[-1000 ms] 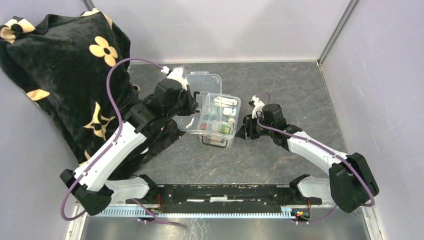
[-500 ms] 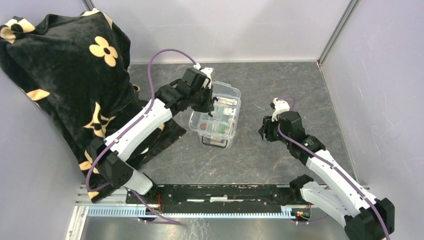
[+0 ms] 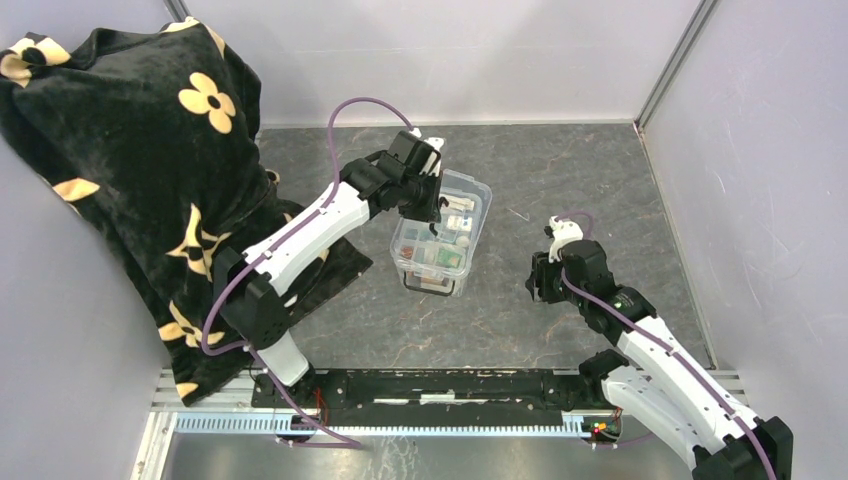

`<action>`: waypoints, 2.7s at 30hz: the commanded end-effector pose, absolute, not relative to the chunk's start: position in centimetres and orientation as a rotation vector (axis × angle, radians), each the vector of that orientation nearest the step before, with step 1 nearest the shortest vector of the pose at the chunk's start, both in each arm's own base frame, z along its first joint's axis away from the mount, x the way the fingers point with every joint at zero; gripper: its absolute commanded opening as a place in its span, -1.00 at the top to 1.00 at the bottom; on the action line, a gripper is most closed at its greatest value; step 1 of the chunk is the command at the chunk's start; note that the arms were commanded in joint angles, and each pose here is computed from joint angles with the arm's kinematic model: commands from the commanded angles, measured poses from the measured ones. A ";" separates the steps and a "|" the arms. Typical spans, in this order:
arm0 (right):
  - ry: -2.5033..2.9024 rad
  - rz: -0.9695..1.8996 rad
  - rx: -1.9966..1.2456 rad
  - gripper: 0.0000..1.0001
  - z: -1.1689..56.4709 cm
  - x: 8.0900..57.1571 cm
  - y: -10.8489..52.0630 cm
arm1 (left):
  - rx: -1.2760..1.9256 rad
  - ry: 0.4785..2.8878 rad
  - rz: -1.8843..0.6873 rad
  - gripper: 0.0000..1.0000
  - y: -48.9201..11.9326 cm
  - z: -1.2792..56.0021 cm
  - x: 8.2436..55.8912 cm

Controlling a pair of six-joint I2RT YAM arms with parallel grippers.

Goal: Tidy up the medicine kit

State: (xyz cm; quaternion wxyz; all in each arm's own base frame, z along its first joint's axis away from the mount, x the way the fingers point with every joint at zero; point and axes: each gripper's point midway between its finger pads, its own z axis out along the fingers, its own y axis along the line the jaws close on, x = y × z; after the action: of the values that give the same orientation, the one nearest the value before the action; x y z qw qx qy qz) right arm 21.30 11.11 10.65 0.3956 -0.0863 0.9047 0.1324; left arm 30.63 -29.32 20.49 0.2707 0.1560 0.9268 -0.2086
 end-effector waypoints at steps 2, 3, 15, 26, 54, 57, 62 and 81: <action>2.259 0.294 -0.211 0.03 12.4 21.8 10.5 | 0.379 2.442 -0.609 0.95 -30.8 21.9 32.1; 2.260 0.294 -0.213 0.03 12.3 21.8 10.5 | 0.371 2.447 -0.609 0.95 -30.8 21.8 32.2; 2.265 0.298 -0.212 0.03 12.2 21.7 10.6 | 0.251 2.497 -0.552 0.95 -30.0 19.7 33.7; 2.268 0.312 -0.217 0.02 12.0 21.8 10.8 | 0.179 2.521 -0.495 0.96 -28.3 18.4 34.0; 2.265 0.312 -0.213 0.01 12.1 21.3 10.6 | 0.273 2.476 -0.642 -0.14 -29.8 20.3 34.3; 2.266 0.313 -0.213 0.01 12.0 21.2 10.6 | 0.283 2.455 -0.678 -0.28 -30.2 21.4 34.2; 2.265 0.320 -0.210 0.00 11.9 21.2 10.6 | 0.304 2.463 -0.721 -0.34 -30.8 21.3 33.8; 2.261 0.324 -0.208 0.00 12.2 20.9 10.5 | 0.432 2.408 -0.995 -0.68 -33.9 22.3 31.7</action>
State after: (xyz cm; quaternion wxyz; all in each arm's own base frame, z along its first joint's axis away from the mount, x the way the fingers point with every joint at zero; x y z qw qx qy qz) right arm 20.66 10.59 10.84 0.3959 -0.0862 0.9054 0.1270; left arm 32.04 -33.33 21.19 0.2381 0.1377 0.9004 -0.3372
